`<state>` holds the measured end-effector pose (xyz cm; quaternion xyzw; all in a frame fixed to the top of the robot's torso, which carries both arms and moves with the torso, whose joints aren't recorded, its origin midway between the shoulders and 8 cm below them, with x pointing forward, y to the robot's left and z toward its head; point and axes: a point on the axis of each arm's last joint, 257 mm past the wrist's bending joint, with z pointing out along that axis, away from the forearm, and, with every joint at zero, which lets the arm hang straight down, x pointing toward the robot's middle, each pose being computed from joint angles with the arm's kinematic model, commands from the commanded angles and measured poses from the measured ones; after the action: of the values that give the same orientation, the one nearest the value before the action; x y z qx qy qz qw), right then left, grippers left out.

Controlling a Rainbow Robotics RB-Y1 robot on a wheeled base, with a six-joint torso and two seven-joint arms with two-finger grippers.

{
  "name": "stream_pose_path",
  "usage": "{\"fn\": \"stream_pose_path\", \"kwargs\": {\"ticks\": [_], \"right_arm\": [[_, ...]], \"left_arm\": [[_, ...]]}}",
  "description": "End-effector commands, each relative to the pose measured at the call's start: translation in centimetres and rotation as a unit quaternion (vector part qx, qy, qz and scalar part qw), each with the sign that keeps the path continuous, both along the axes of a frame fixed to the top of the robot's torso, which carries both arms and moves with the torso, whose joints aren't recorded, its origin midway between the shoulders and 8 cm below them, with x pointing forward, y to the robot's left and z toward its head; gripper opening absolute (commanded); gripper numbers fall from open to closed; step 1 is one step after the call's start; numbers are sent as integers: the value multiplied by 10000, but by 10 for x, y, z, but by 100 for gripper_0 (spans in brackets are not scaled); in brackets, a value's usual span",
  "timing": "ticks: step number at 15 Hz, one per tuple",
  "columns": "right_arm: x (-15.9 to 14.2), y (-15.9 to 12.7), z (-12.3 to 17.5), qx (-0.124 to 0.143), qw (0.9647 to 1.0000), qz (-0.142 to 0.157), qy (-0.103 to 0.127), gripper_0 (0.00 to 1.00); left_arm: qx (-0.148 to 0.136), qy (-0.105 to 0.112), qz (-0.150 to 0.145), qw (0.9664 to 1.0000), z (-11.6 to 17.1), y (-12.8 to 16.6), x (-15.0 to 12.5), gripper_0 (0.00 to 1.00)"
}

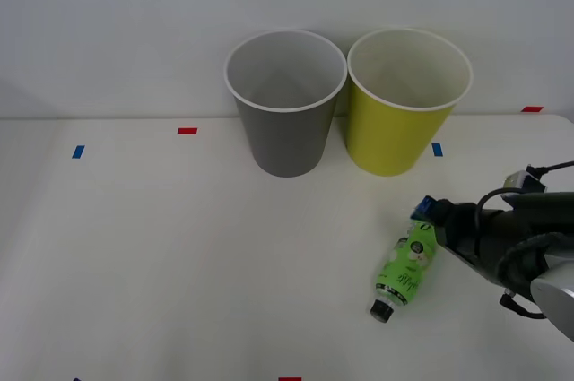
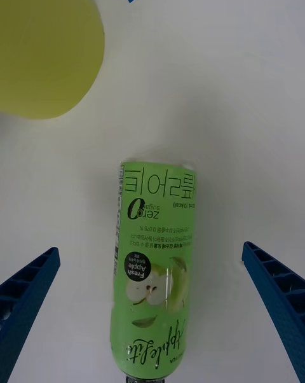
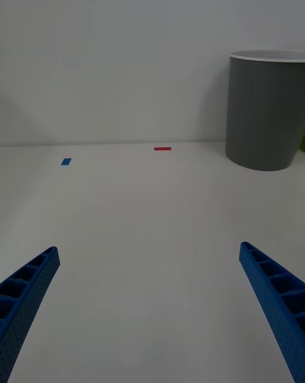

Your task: Put cans in the gray bin and PET bottles in the light green bin.

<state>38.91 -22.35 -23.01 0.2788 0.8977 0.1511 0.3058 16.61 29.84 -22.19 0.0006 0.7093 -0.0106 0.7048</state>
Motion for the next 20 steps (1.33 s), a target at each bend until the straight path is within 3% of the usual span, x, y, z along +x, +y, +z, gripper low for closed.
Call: {"fn": "stream_pose_path", "kwargs": {"ticks": [1, 4, 7, 9, 20], "right_arm": [[10, -5, -7, 40, 9996, 36, 293, 100], [17, -8, -20, -16, 9980, 85, 628, 100], [21, -3, -24, 117, 9970, -97, 761, 100], [23, -2, -32, 65, 9962, -107, 862, 100], [42, -3, -59, -128, 9946, -44, 1029, 100]], "left_arm": [[0, 0, 0, 10000, 0, 0, 0, 97], [0, 0, 0, 10000, 0, 0, 0, 97], [0, 0, 0, 10000, 0, 0, 0, 97], [0, 0, 0, 10000, 0, 0, 0, 98], [0, 0, 0, 10000, 0, 0, 0, 98]]}}
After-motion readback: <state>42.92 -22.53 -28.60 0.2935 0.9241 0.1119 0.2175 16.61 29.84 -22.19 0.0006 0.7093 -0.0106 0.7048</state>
